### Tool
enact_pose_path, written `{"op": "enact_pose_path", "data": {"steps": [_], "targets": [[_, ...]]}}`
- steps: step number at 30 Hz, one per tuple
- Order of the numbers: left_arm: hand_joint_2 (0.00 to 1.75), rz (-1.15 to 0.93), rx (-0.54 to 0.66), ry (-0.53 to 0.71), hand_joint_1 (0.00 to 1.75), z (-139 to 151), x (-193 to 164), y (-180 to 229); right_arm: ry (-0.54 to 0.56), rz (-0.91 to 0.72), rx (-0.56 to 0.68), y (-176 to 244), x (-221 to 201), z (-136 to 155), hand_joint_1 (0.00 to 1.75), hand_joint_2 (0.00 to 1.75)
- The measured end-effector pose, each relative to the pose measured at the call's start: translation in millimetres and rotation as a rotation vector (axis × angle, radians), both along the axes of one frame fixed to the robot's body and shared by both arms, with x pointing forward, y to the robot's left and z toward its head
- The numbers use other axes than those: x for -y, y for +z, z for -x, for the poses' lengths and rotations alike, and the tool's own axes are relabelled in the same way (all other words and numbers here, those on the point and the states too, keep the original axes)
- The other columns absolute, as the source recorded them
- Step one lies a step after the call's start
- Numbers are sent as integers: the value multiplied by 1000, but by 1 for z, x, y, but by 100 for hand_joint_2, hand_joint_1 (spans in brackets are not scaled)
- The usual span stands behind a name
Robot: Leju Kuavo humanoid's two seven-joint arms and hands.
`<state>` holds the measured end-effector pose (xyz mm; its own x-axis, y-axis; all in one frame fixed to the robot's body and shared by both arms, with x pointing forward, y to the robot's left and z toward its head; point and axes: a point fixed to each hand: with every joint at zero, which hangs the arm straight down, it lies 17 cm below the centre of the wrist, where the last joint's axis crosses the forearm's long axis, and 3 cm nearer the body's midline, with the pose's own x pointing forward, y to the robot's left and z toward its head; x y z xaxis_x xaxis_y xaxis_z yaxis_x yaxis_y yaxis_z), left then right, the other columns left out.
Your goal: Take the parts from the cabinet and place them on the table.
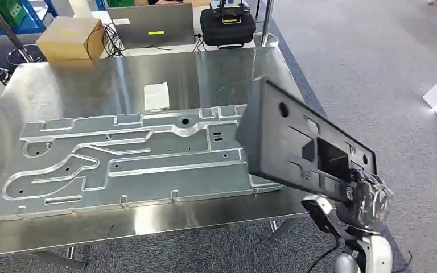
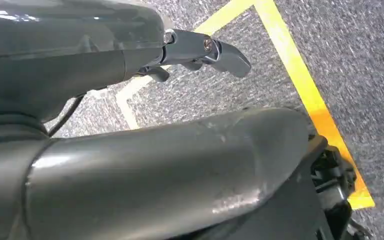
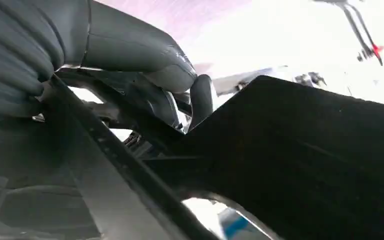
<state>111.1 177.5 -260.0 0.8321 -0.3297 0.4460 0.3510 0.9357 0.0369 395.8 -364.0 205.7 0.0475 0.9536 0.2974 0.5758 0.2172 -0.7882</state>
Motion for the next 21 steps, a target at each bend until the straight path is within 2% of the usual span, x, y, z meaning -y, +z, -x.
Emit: {"op": "enact_pose_path", "data": {"steps": [5, 9, 17, 21], "targets": [[0, 1, 3, -11, 0, -1, 2, 0, -27, 100, -128, -33, -10, -37, 175, 175], [0, 3, 3, -28, 0, 0, 7, 1, -11, 137, -186, -55, -24, -46, 175, 175], [0, 0, -3, -80, 0, 3, 13, 1, 4, 212, -216, -58, -23, -69, 175, 175], [0, 11, -3, -120, 0, 1, 18, 2, 22, 306, -257, -50, -33, -105, 175, 175]]}}
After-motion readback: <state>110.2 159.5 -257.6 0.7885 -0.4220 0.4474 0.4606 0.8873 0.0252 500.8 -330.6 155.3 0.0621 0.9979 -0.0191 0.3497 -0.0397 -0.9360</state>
